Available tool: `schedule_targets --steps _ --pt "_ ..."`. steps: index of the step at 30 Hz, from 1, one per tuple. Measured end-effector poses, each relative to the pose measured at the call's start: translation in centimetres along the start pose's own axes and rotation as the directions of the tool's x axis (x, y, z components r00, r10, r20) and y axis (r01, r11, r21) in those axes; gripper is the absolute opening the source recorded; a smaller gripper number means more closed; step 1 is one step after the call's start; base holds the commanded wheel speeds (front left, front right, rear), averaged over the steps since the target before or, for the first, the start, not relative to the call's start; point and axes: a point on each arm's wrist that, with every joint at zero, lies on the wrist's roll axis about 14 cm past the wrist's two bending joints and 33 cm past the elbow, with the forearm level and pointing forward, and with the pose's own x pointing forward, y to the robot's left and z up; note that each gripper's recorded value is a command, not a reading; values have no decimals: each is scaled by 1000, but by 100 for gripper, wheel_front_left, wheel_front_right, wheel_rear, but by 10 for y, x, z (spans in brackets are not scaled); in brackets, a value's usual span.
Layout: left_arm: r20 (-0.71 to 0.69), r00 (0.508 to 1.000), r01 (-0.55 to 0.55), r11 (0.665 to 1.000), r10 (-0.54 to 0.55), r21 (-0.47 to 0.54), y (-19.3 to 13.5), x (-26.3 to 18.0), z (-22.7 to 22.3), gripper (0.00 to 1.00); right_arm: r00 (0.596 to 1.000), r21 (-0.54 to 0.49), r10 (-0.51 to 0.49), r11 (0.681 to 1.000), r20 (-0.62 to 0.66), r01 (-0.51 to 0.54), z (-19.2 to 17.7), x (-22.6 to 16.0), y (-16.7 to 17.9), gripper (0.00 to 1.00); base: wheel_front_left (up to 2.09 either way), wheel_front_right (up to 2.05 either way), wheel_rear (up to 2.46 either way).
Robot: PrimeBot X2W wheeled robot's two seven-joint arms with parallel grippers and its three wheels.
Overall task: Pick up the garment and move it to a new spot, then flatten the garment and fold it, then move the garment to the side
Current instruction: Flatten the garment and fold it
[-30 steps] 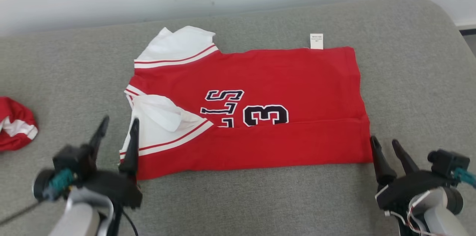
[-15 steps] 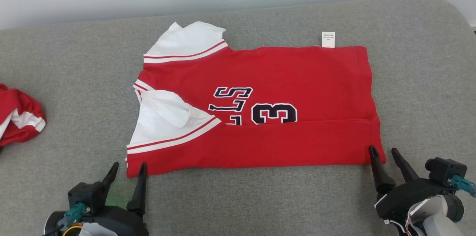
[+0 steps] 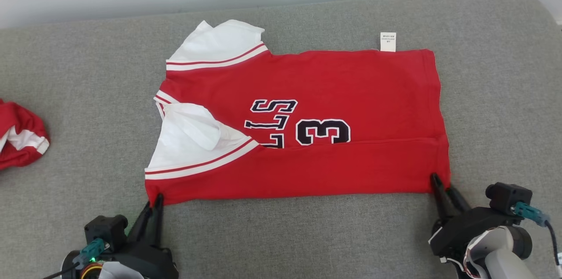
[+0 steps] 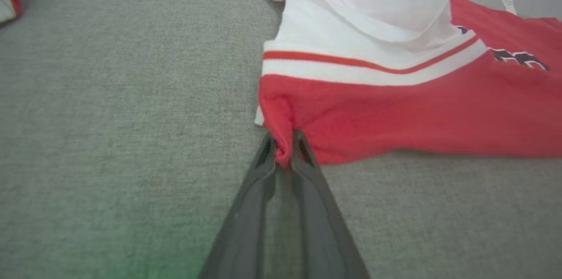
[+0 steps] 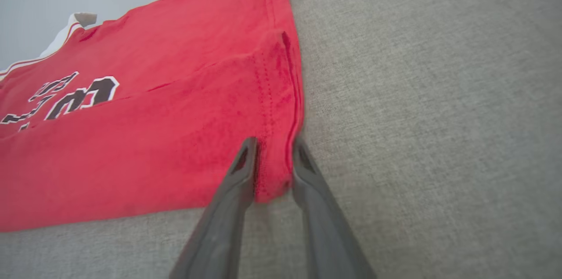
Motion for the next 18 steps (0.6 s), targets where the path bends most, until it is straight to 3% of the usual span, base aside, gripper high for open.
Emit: schedule_targets --steps 8,18 --pt "39 999 -7 1000 8 -19 -1 -10 7 0 998 -1 31 1000 55 -31 10 -6 11 0 0 0 0" --pt "75 994 -77 994 84 -82 -2 -66 -5 0 998 18 31 999 57 -32 0 -49 6 0 0 0 0"
